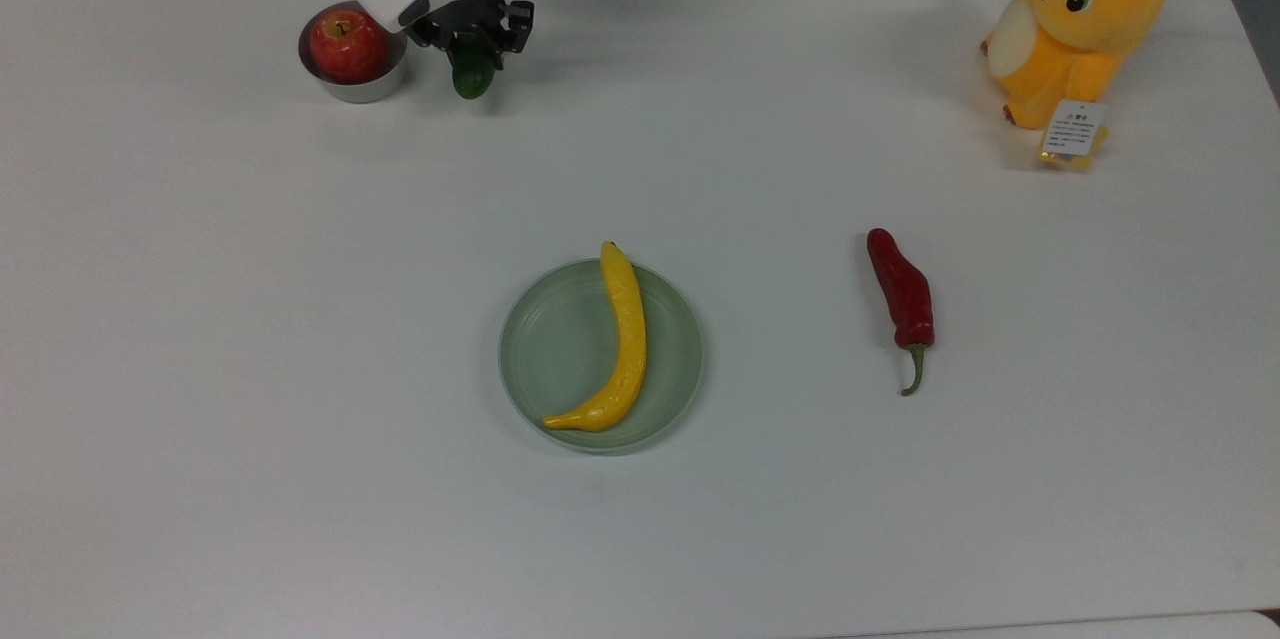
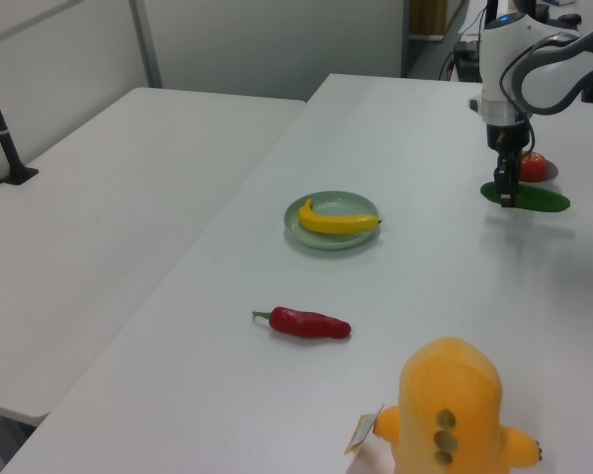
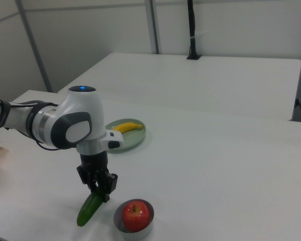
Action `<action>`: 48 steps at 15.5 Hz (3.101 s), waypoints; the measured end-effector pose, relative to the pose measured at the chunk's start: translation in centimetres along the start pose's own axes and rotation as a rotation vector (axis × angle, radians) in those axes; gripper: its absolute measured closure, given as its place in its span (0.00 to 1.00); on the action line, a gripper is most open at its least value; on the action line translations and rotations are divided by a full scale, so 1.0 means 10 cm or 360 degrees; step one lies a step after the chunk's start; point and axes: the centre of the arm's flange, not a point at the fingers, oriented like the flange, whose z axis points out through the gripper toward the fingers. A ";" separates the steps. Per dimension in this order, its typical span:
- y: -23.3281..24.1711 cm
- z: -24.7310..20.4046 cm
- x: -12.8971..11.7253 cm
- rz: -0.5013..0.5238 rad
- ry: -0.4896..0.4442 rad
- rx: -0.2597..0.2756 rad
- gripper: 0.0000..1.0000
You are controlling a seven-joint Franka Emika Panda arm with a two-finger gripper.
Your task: Put the cucumber on the left side of the bowl
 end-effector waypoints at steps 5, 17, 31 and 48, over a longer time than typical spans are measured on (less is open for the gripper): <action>0.10 0.02 -0.01 0.0018 -0.0006 0.0006 0.36; 0.10 0.00 0.12 0.0013 0.0005 0.0001 0.00; -0.44 -1.56 0.37 0.0084 0.0371 0.0076 0.00; -1.35 -2.30 0.27 0.0078 0.0350 0.0084 0.00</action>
